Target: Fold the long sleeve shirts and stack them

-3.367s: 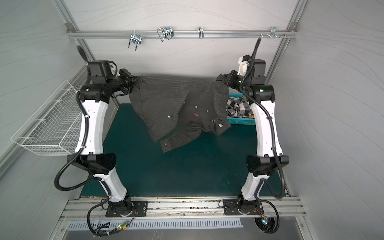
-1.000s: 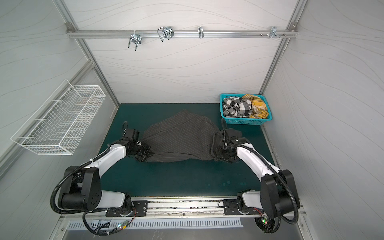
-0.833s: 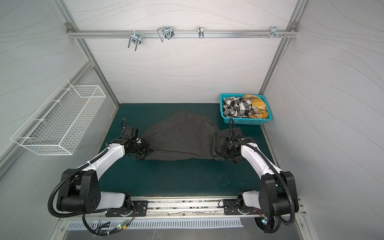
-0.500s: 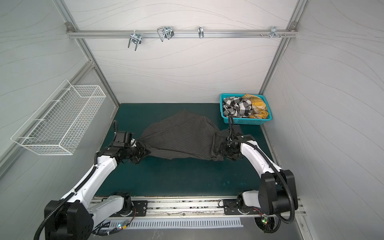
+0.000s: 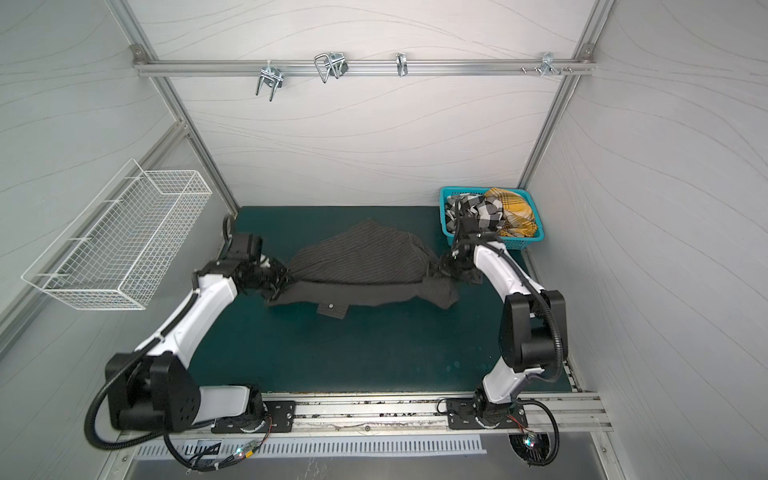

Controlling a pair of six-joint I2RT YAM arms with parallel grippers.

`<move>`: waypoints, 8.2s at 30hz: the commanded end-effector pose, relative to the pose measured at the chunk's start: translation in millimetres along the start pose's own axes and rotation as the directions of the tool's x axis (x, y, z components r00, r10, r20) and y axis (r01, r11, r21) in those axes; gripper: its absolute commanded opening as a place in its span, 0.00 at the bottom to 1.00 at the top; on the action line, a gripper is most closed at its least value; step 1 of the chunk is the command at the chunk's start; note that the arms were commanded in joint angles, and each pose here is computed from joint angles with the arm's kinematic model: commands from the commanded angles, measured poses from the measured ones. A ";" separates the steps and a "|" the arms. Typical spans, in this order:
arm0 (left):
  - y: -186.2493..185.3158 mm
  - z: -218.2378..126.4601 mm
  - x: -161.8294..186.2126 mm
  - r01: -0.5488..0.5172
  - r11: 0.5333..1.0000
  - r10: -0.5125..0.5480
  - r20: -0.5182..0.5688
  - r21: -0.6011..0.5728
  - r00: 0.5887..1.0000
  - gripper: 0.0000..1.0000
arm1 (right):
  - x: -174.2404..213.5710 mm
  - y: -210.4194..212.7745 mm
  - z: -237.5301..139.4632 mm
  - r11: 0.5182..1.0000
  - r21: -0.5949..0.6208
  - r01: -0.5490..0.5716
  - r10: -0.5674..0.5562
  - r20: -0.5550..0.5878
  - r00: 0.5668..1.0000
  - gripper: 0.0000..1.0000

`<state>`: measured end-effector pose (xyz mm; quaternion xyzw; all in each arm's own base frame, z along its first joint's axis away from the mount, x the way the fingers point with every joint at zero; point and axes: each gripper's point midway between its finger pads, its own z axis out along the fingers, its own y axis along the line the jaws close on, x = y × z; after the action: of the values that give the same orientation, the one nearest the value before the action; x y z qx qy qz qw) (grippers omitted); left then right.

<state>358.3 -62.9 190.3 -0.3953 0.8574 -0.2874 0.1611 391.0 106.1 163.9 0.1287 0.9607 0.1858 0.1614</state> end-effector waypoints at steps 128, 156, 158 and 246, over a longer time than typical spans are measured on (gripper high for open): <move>186.8 9.8 91.5 0.169 0.963 -0.175 -0.007 -0.209 0.985 0.00 | 113.8 -65.2 76.9 0.957 -0.058 -0.283 0.256 -0.285 0.924 0.16; 194.9 17.4 106.2 0.161 0.968 -0.176 -0.063 -0.190 0.982 0.00 | 123.7 59.6 12.0 0.849 0.211 0.485 -0.448 -0.202 0.871 0.68; 192.7 17.7 104.3 0.156 0.970 -0.170 -0.062 -0.187 0.984 0.00 | 116.9 43.9 13.1 0.898 0.151 0.413 -0.381 -0.202 0.902 0.69; 194.0 40.6 99.0 0.167 0.968 -0.186 -0.092 -0.187 0.978 0.00 | 135.5 -8.0 -13.7 0.691 0.508 0.514 -0.484 -0.203 0.851 0.00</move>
<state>199.1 -52.8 31.1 -0.4665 0.8502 -0.2391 0.0478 271.2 153.2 114.4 -0.0789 0.9879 -0.0652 0.1166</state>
